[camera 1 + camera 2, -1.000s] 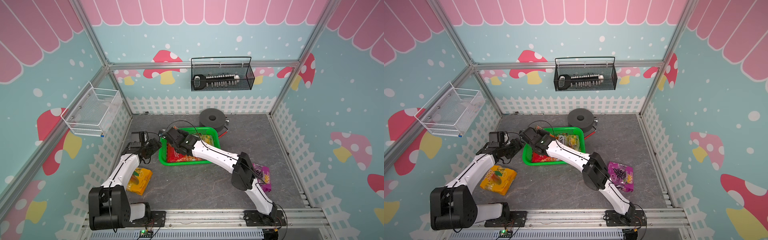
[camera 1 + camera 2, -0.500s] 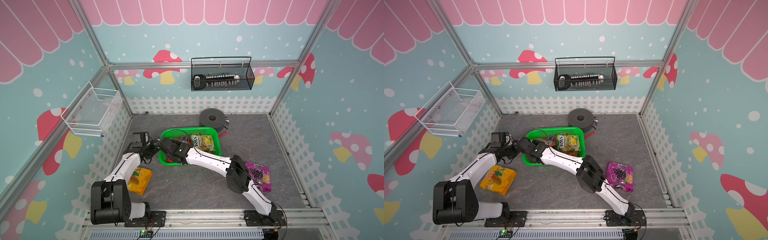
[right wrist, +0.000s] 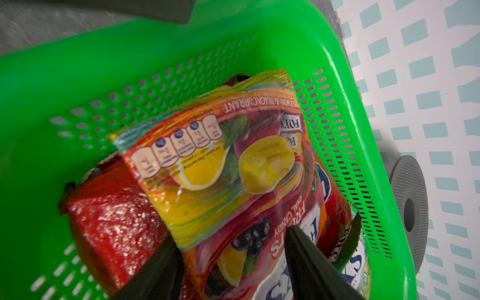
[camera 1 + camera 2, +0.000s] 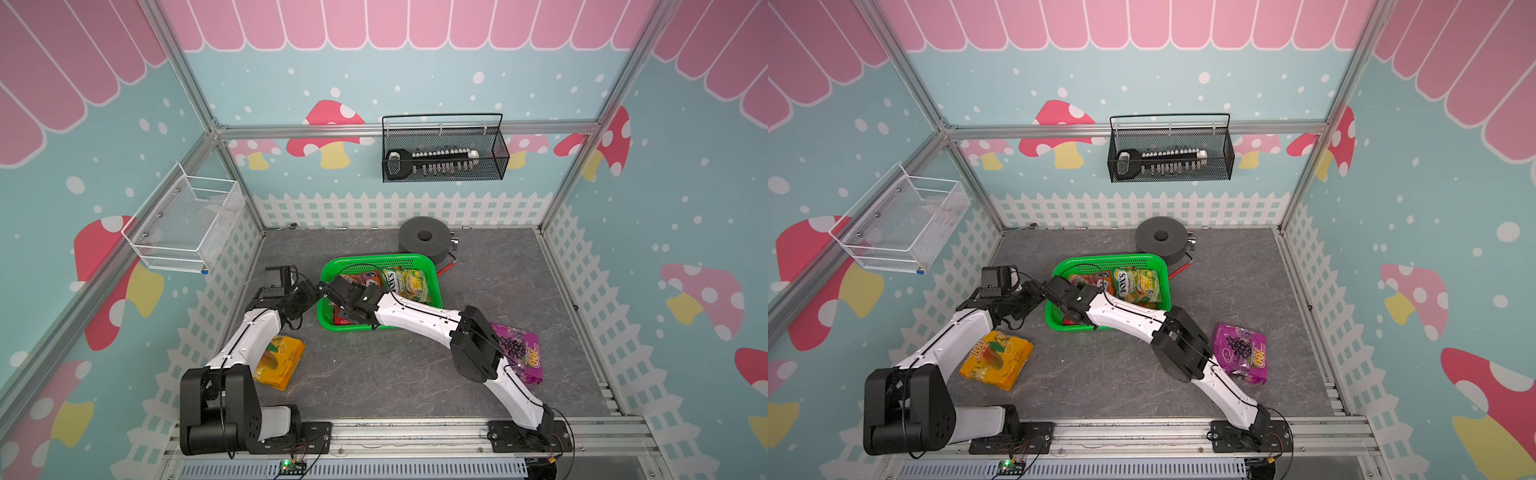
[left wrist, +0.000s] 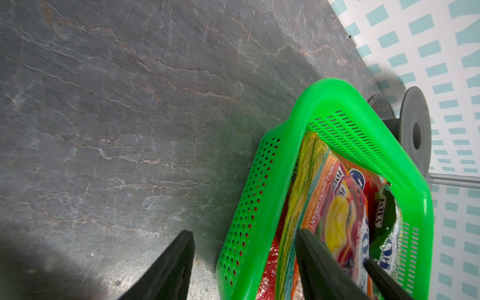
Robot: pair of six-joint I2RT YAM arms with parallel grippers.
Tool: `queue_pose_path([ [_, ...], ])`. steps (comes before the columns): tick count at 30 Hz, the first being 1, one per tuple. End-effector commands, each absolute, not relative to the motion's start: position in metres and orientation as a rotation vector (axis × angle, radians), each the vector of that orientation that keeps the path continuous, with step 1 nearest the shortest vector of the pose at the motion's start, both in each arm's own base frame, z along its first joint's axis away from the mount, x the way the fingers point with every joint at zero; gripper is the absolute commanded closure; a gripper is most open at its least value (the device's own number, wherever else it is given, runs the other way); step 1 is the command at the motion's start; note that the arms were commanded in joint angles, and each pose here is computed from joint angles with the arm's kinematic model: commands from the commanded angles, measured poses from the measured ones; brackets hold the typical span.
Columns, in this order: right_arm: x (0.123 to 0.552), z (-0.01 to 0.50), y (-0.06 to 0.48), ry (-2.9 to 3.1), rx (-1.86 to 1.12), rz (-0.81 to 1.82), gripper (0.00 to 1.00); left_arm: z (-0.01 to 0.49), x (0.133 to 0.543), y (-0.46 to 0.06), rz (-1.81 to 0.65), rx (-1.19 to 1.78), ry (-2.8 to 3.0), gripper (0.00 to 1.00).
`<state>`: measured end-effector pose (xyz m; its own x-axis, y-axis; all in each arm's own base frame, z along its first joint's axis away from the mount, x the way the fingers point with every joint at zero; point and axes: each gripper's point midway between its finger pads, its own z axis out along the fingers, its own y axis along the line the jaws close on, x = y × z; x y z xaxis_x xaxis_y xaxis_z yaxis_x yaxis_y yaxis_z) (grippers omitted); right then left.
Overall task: Put the candies in the basket
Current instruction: Place the candy in the basket.
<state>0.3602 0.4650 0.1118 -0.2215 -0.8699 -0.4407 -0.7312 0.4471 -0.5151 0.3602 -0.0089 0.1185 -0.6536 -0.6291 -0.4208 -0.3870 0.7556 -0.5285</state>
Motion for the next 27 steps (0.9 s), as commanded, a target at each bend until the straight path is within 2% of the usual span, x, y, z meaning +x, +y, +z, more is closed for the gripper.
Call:
queue_pose_path([
  [1,0.373,0.099,0.458,1.998,-1.378,-0.306,0.34,0.129,0.365,-0.008,-0.541,-0.741,2.314,0.34],
  [8,0.382,0.101,0.461,1.953,-1.397,-0.267,0.32,0.127,0.361,-0.006,-0.521,-0.744,2.313,0.34],
  [13,0.37,0.106,0.477,1.969,-1.398,-0.095,0.29,0.126,0.363,-0.008,-0.534,-0.726,2.325,0.34],
  [21,0.351,0.139,0.501,1.96,-1.355,0.176,0.26,0.145,0.363,0.002,-0.466,-0.725,2.262,0.32],
  [27,0.34,0.165,0.492,1.968,-1.307,0.241,0.25,0.148,0.359,0.005,-0.429,-0.707,2.261,0.31],
])
